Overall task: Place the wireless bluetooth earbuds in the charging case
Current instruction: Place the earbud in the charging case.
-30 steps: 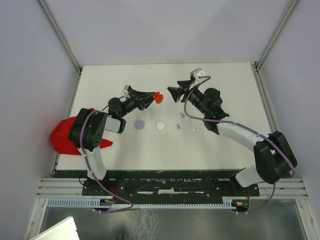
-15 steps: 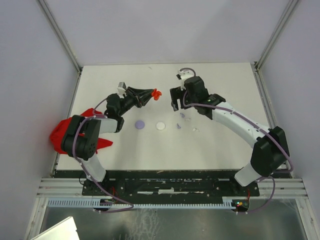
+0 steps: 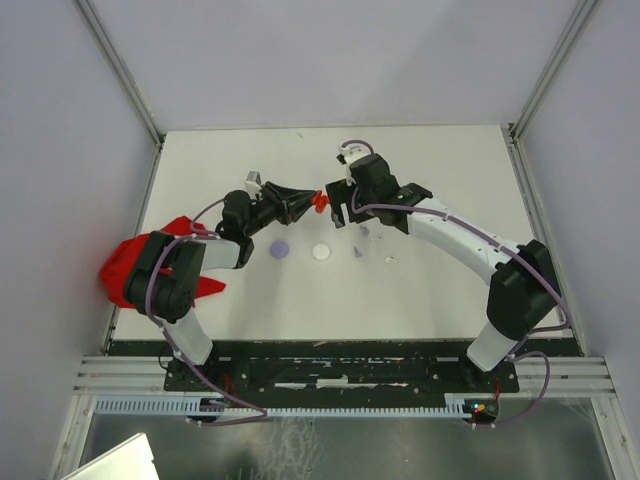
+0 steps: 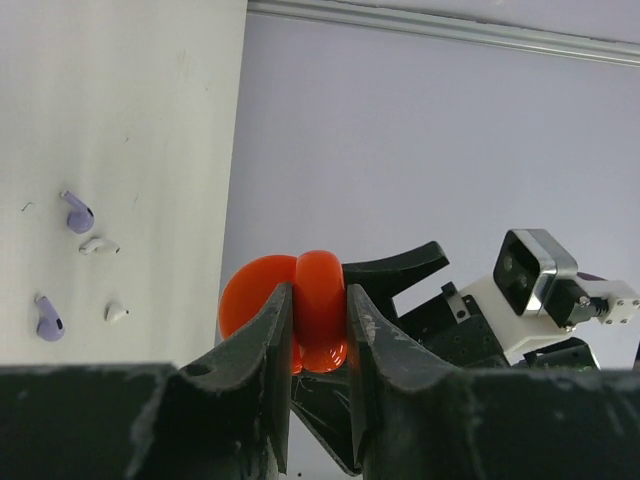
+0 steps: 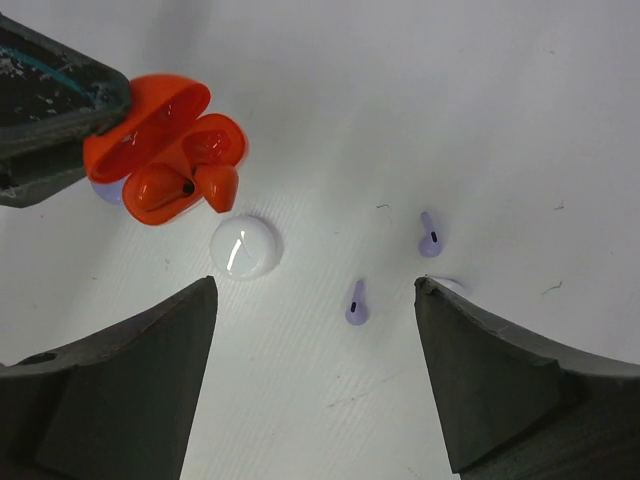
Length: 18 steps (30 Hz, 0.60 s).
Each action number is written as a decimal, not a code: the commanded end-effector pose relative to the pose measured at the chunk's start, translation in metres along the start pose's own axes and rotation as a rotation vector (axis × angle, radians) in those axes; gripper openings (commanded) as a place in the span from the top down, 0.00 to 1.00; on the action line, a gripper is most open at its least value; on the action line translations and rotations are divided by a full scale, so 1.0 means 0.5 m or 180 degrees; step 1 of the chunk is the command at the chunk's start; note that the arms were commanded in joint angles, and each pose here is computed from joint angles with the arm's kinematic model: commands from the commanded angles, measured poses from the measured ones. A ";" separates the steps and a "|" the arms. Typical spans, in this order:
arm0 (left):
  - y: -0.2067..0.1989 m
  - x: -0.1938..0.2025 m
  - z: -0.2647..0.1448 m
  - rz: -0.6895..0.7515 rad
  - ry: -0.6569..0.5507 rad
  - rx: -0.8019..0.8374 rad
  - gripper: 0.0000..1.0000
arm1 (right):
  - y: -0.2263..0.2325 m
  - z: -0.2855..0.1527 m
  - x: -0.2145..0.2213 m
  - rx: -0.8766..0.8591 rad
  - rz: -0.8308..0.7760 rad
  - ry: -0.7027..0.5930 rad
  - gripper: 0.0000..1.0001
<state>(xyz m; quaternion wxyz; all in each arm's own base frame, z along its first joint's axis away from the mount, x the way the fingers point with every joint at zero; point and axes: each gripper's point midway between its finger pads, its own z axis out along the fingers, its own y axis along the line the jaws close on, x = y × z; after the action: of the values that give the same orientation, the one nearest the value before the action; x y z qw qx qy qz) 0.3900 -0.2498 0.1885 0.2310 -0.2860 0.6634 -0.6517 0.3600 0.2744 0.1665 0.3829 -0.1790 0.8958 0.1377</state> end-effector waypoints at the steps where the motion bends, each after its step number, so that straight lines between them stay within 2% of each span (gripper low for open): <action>1: -0.035 0.013 -0.009 0.0294 -0.0019 0.0126 0.97 | 0.010 0.006 -0.045 0.0007 0.0043 -0.0146 0.12; 18: -0.034 0.046 -0.023 0.0312 0.0124 0.0120 0.97 | -0.020 0.048 -0.057 0.0303 0.0094 -0.0121 0.12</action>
<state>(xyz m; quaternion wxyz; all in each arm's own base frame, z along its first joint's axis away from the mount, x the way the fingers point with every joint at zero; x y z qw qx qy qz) 0.3757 -0.2565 0.1888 0.2216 -0.2785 0.6731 -0.6483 0.3803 0.2814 0.1503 0.3739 -0.1699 0.9047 0.1136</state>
